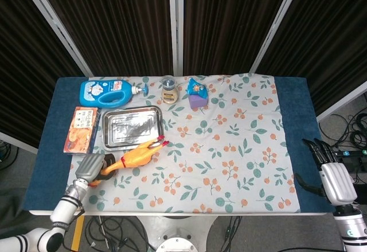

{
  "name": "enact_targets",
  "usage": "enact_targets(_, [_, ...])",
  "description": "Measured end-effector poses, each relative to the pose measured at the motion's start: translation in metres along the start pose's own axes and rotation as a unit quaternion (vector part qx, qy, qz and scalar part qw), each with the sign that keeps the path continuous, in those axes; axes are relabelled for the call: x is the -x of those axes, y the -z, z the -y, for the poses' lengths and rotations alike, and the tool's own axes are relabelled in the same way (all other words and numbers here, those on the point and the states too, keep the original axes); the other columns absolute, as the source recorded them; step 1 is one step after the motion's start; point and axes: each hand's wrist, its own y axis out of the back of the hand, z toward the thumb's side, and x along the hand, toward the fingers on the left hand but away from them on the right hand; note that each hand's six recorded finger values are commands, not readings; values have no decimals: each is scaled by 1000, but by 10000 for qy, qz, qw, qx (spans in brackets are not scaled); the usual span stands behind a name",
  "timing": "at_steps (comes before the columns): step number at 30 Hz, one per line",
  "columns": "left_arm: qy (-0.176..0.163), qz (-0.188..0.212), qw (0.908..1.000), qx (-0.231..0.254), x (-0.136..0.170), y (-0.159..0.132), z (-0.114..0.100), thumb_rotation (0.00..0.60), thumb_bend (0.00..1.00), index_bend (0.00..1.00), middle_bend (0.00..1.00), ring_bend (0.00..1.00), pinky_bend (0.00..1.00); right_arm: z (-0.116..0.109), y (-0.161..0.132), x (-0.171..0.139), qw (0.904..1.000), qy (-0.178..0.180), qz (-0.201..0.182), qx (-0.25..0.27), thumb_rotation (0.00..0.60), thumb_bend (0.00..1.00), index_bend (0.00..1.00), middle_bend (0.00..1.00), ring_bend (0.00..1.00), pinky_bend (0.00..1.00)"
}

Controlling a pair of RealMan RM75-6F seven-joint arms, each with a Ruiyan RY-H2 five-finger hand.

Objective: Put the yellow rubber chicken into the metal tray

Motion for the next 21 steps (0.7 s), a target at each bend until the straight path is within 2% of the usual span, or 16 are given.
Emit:
enact_targets(5, [118,415,9969,654,9,-11,-18,600,774,774,842,767,867,-3,-27,12,9986,-138,-514,23,600,226,61,127,0,4])
enact_targets(11, [440,1041,9834,1419,9,-46,-40,600,783,779,847,777,868,2,-79,35,9906,-326,-1326,14,600,75,83,162,4,7])
enact_targets(13, [552,1244,9779,1587,6,-61,-46,600,791,780,849,778,867,5,-95,44,9873,-363,-1548,-63,600,29,121,178,28,12])
enact_targets(17, [747,1564,9688,1773,-6,-94,-58,600,794,780,850,778,868,14,-124,59,9816,-358,-1858,-256,600,0,187,211,50,36])
enact_targets(21, [777,1603,9648,1936,-15,-111,-68,600,796,780,850,779,868,26,-156,78,9760,-326,-2110,-424,600,0,194,224,53,41])
